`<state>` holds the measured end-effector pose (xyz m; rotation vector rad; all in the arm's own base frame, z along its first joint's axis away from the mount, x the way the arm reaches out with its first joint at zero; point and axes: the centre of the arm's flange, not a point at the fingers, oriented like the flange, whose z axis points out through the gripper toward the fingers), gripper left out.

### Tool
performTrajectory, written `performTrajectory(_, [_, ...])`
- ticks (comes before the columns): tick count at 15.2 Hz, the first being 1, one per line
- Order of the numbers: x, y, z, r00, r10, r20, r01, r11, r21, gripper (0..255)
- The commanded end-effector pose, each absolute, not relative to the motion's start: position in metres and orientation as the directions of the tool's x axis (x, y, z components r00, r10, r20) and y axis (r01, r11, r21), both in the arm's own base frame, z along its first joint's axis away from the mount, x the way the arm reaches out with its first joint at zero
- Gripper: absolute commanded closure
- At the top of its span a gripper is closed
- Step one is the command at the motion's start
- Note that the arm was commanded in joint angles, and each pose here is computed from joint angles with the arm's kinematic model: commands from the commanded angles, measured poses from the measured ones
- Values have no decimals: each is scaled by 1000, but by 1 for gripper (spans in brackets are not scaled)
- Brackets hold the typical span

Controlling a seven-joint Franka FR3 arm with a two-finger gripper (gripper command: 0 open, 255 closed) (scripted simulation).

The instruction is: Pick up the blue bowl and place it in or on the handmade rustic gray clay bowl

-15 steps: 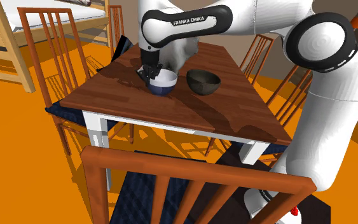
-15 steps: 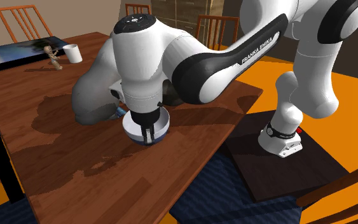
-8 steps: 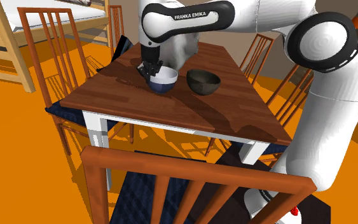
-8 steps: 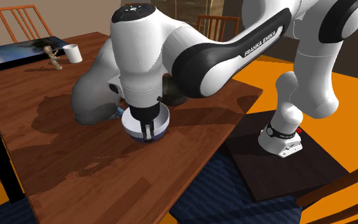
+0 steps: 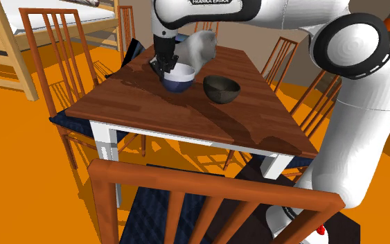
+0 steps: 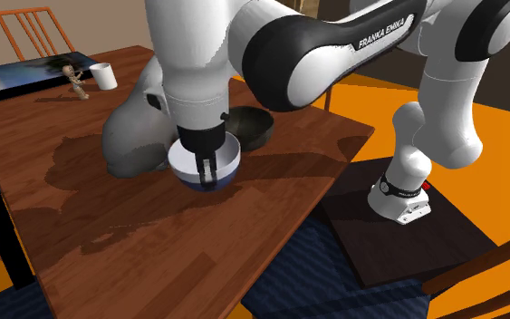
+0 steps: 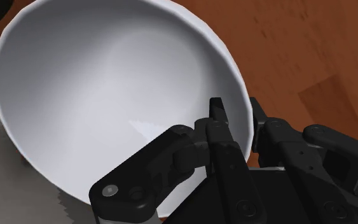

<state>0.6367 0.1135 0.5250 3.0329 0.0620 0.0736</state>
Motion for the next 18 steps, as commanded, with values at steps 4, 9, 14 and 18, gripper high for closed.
performTrajectory(4, [637, 114, 551, 998, 43, 46, 38, -993, 108, 255])
performTrajectory(9, [637, 114, 578, 998, 43, 46, 38, -993, 108, 255])
performTrajectory(14, [637, 114, 604, 998, 43, 46, 38, -993, 108, 255])
performTrajectory(18, [637, 114, 625, 998, 43, 46, 38, -993, 108, 255])
